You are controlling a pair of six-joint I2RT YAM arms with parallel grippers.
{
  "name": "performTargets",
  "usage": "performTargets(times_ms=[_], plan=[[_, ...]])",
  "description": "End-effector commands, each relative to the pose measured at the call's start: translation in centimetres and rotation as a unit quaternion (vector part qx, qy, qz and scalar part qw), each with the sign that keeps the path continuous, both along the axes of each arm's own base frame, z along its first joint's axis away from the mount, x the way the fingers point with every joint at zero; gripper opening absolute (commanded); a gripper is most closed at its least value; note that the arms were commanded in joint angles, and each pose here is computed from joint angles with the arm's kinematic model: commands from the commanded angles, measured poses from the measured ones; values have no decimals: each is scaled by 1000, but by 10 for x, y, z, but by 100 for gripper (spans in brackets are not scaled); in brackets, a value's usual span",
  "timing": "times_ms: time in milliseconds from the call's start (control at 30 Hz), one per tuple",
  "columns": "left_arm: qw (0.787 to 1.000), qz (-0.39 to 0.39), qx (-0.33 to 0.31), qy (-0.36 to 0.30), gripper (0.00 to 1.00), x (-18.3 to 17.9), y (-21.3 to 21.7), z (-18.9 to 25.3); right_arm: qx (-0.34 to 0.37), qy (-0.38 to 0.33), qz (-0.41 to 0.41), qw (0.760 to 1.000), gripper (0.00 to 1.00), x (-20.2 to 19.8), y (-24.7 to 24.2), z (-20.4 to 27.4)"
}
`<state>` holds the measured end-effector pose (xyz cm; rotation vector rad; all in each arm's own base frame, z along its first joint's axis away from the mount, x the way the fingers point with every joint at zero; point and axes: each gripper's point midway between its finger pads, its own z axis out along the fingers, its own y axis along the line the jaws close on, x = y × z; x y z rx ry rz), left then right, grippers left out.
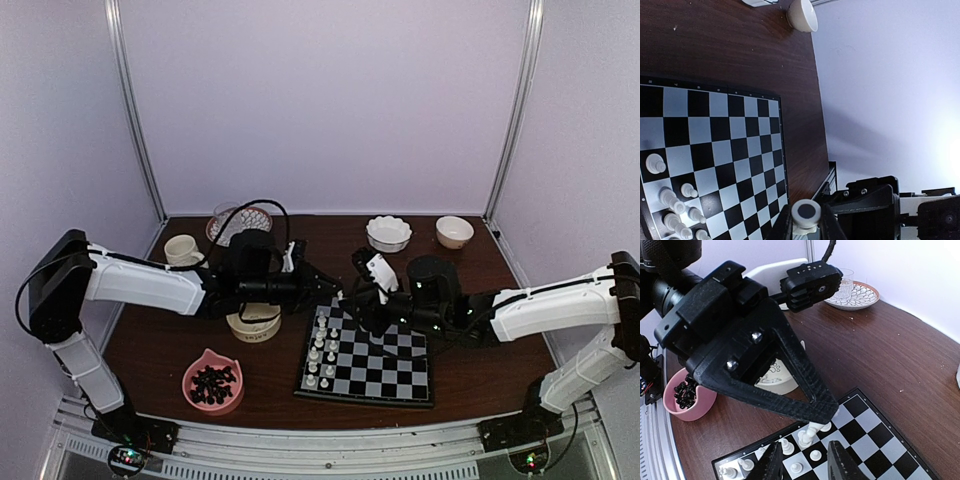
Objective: Set up the chess pieces on the board
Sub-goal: Pass from the left arm to the right
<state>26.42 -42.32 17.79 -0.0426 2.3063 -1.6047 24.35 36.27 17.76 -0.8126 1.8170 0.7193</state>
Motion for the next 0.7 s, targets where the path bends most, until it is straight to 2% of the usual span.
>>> performTargets(times_ms=[0,333,667], plan=[[999,6,-39,-19,13,2,-9,20,2,-10,-34,999,33,10,-4,7],[999,0,-49,-1,13,0,-15,9,-6,-6,-39,999,32,14,-1,2],[999,-3,-50,3,14,-5,-19,5,-7,-5,-51,999,25,18,-2,1]])
